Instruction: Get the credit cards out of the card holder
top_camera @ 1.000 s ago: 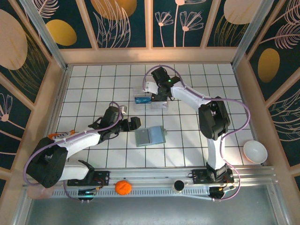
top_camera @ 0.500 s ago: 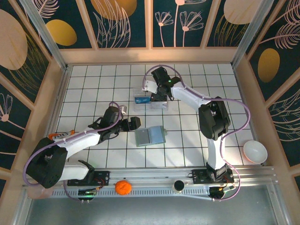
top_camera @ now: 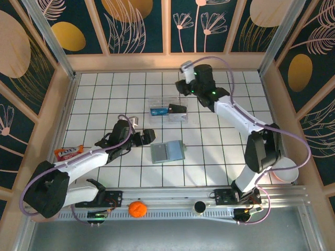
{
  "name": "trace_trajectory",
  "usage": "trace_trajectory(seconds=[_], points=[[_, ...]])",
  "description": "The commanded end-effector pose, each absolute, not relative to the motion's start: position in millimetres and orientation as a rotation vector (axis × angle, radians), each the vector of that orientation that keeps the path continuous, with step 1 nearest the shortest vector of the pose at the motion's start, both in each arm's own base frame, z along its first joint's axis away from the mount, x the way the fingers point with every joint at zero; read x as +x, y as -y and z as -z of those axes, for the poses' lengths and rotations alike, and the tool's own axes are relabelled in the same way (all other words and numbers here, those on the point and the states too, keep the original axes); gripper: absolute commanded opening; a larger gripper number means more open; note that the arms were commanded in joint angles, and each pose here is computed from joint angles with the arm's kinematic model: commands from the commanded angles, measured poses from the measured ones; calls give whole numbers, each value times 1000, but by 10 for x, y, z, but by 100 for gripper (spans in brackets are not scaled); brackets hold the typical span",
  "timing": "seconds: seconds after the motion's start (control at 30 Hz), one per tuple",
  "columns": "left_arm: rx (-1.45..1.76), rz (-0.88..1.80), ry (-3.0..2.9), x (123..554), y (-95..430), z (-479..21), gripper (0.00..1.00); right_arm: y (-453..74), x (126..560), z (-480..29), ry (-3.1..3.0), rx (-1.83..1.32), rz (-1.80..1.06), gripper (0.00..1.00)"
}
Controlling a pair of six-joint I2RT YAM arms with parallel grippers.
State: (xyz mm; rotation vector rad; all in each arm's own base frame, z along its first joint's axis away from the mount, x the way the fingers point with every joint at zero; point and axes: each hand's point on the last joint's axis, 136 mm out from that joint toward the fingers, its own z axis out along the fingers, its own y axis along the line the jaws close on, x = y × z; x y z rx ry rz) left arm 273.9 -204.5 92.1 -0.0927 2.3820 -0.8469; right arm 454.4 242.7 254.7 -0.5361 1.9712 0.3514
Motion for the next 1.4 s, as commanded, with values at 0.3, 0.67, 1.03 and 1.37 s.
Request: trace_trajectory(seconds=[0.3, 0.67, 1.03, 1.37], points=[[-127, 861, -2298, 2705, 1939, -1021, 98, -1405, 4365, -1060, -2408, 270, -540, 12], [-121, 867, -2286, 2647, 1905, -1029, 98, -1725, 4346, -367, -2562, 218, -517, 0], [-123, 854, -2281, 2612, 1861, -1022, 98, -2070, 4115, -313, -2595, 134, -595, 0], [-124, 841, -2278, 2607, 1838, -1009, 98, -2296, 3877, -486, -2581, 31, -639, 0]])
